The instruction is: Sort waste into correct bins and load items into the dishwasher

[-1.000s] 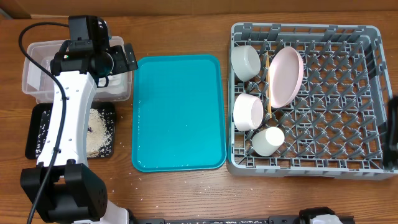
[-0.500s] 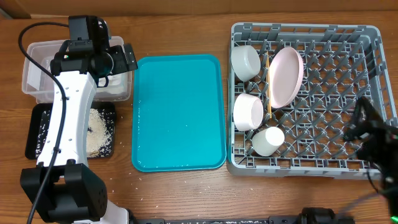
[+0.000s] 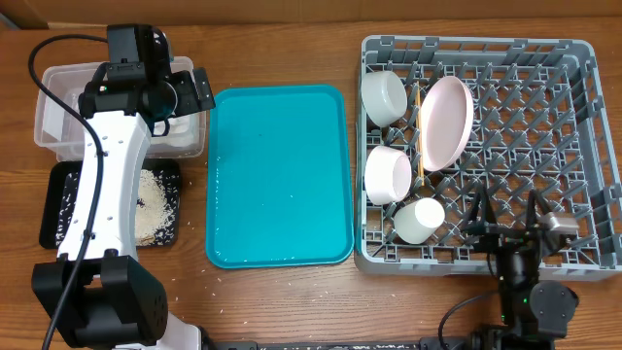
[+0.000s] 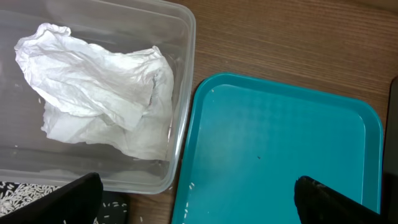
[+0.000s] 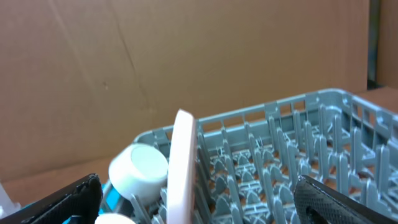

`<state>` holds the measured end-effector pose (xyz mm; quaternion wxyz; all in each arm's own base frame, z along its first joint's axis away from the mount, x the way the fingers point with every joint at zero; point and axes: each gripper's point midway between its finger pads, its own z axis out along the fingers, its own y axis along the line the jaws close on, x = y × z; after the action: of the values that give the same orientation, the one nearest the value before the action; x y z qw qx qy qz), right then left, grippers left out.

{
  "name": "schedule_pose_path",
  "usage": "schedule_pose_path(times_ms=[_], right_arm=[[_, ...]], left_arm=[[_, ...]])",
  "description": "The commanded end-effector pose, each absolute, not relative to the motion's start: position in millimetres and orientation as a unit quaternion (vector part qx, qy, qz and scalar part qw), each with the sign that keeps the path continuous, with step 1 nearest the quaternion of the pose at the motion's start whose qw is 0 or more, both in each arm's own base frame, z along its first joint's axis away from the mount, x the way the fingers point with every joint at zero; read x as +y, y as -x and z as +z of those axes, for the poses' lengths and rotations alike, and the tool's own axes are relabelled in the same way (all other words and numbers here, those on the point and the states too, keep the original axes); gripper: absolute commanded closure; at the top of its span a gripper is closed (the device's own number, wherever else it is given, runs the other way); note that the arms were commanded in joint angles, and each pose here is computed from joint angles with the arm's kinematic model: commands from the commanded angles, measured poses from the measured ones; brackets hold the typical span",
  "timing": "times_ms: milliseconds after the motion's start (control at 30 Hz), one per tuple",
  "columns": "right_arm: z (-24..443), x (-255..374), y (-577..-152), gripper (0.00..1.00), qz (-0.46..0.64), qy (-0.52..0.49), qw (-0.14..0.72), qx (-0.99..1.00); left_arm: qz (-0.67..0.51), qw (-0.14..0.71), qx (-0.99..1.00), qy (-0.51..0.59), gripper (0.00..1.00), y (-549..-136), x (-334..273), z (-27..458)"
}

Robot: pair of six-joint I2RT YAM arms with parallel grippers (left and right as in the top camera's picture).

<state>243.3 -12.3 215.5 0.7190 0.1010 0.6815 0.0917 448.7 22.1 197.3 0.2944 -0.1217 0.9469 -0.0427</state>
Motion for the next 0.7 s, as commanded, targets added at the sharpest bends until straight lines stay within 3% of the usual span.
schedule_pose_path(times_ms=[0,133,667], right_arm=[[201,-9,-243,0.0,0.097,-0.094,0.725,0.676],[170,-8,-246,0.0,0.1,-0.099,0.693,0.707],[172,-7,-246,0.0,0.102,-0.099,0.695,0.705]], left_arm=[[-0.04,0.303,0.945,0.115,0.0,-450,22,203],[-0.04,0.303,0.945,0.115,0.0,-450,22,203],[-0.04,0.303,0.945,0.115,0.0,-450,22,203]])
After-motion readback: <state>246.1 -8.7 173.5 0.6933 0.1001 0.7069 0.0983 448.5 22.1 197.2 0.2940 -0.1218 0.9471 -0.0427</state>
